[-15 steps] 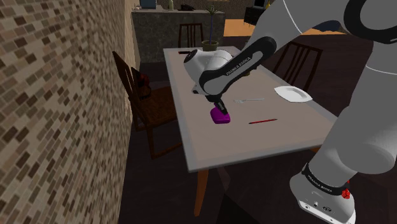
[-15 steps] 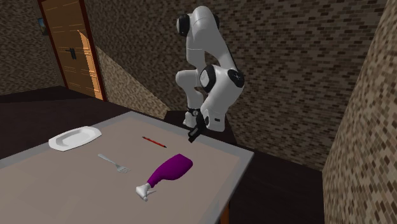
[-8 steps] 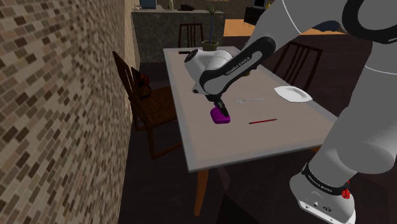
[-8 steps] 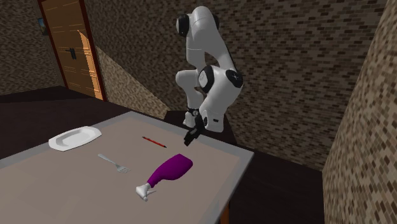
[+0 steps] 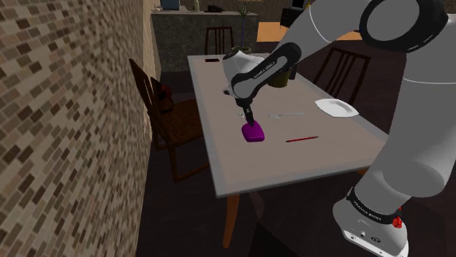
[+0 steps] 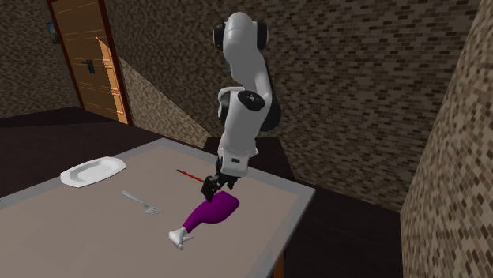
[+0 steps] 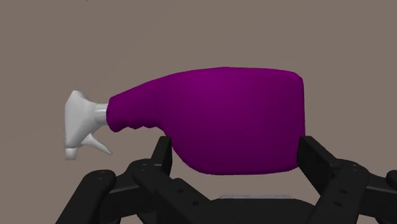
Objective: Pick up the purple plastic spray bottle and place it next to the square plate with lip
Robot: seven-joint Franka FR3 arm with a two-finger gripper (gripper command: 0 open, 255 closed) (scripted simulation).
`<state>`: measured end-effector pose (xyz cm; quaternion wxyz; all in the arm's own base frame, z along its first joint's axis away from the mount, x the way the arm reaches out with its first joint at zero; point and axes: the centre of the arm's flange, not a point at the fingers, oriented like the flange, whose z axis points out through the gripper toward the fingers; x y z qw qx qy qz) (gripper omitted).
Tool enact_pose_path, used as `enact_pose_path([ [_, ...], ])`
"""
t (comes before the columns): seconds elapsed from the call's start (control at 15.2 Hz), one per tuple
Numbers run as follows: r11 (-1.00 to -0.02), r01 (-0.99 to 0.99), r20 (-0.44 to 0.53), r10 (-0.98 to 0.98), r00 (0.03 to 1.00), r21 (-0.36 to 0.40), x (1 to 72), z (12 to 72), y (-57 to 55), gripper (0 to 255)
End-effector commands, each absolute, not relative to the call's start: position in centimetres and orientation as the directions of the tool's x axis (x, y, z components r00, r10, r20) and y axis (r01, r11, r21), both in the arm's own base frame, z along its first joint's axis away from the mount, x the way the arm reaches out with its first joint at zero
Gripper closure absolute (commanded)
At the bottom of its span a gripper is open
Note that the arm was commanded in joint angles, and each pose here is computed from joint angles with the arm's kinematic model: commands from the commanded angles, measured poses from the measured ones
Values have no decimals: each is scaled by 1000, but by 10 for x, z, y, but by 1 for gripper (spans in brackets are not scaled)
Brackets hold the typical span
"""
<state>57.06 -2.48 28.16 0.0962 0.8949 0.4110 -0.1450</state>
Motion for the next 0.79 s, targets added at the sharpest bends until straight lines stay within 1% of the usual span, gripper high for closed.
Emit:
enact_pose_path([
  [0.0, -666, 743, -286, 701, 654, 66, 586, 279, -45, 0],
  [0.59, -765, 637, -48, 636, 770, 92, 649, 263, -145, 0],
  [0.73, -765, 637, -48, 636, 770, 92, 650, 253, -146, 0],
])
